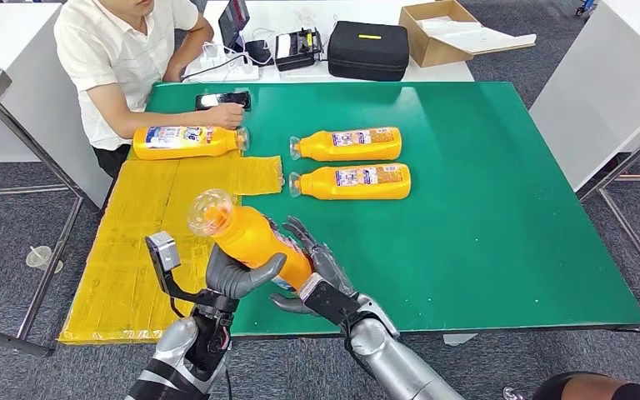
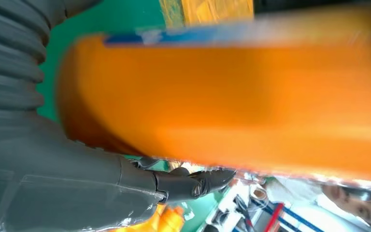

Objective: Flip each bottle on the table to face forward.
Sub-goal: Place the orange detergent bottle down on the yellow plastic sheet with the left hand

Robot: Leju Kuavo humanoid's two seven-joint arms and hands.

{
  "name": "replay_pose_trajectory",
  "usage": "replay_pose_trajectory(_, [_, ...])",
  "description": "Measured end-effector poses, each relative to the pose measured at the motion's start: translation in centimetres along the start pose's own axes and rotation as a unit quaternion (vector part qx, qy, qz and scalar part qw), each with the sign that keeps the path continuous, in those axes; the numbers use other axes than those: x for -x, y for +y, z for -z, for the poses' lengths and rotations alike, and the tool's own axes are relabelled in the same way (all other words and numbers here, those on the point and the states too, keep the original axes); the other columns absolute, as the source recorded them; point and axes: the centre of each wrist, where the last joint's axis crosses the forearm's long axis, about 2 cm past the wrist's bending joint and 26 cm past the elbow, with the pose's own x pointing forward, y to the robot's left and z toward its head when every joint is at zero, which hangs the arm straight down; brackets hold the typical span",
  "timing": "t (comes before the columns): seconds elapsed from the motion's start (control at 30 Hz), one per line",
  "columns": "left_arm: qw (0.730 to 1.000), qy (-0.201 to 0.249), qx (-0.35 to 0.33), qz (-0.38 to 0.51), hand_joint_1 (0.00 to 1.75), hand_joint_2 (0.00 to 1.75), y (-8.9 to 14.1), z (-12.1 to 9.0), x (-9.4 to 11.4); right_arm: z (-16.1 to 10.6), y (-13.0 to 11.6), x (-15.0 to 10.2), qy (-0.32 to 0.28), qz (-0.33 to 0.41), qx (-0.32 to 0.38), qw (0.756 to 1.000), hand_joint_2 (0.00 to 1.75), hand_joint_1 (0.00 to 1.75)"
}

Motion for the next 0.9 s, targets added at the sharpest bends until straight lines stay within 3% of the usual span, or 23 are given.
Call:
replay_pose_trajectory(0.2, [0.967,-0.008,-0.065,0.245,1.75,1.75,2.5,-0.2,-1.3,-2.5,0.5,0.6,0.040,-0.126,0.164,0.978,1.75,0.00])
replay_pose_trajectory(0.47, [0.946,-0.019,-0.071,0.314,1.75,1.75,4.4,-0.6,-2.9,-4.3,0.4,0.9,0.063,-0.144,0.220,0.963,1.75,0.00])
replay_pose_trajectory(0.67, [0.852,0.008,-0.066,0.520,1.75,1.75,7.5,-0.9,-5.0,-5.2,-1.0,0.5,0.039,-0.172,0.318,0.932,1.75,0.00])
replay_pose_trajectory(0.9, [0.781,0.074,-0.043,0.618,1.75,1.75,11.8,0.7,-8.1,-5.5,-3.4,-1.0,0.016,-0.174,0.387,0.905,1.75,0.00])
